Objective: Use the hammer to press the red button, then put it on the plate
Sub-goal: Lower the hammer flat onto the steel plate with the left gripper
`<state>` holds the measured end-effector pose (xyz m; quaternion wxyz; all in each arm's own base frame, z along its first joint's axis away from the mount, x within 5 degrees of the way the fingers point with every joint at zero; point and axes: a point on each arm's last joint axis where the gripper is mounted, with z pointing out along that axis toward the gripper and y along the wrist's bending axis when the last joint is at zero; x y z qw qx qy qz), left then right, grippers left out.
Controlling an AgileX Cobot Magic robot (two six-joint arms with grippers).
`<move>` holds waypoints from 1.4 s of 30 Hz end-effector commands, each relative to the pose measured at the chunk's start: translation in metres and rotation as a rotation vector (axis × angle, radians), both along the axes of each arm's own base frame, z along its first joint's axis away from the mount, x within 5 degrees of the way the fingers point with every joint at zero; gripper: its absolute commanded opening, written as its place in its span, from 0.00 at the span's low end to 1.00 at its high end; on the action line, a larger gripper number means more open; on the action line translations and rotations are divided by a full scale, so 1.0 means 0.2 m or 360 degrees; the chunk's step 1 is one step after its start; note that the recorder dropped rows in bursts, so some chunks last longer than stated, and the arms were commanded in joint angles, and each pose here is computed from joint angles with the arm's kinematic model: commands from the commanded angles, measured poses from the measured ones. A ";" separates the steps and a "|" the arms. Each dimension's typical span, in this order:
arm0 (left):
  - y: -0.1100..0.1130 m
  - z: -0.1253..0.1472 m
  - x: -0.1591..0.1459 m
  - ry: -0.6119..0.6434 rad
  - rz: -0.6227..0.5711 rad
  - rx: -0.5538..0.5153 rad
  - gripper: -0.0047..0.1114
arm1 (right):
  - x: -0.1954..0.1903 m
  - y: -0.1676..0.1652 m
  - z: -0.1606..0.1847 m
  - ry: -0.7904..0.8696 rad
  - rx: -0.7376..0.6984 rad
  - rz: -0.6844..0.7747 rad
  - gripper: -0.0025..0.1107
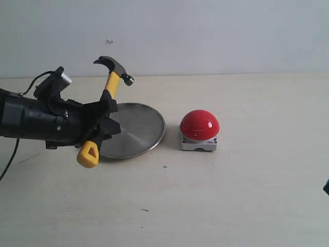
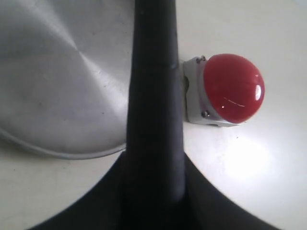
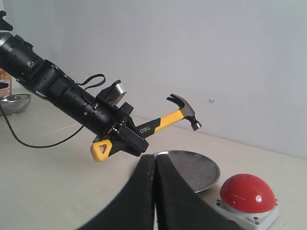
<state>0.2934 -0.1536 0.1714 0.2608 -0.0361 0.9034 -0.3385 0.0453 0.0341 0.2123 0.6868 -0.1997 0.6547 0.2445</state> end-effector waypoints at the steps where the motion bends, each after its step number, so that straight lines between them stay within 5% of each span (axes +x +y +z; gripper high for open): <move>1: -0.03 -0.04 0.01 0.0051 -0.0041 -0.0054 0.04 | 0.00 0.00 0.00 -0.0005 0.0001 -0.0002 0.02; 20: -0.12 -0.18 0.22 0.0160 0.0039 -0.0090 0.04 | 0.00 0.00 0.00 -0.0002 0.0005 -0.0002 0.02; 42: -0.12 -0.27 0.26 0.0216 0.0102 -0.0040 0.04 | 0.00 0.00 0.00 -0.0003 0.0005 -0.0002 0.02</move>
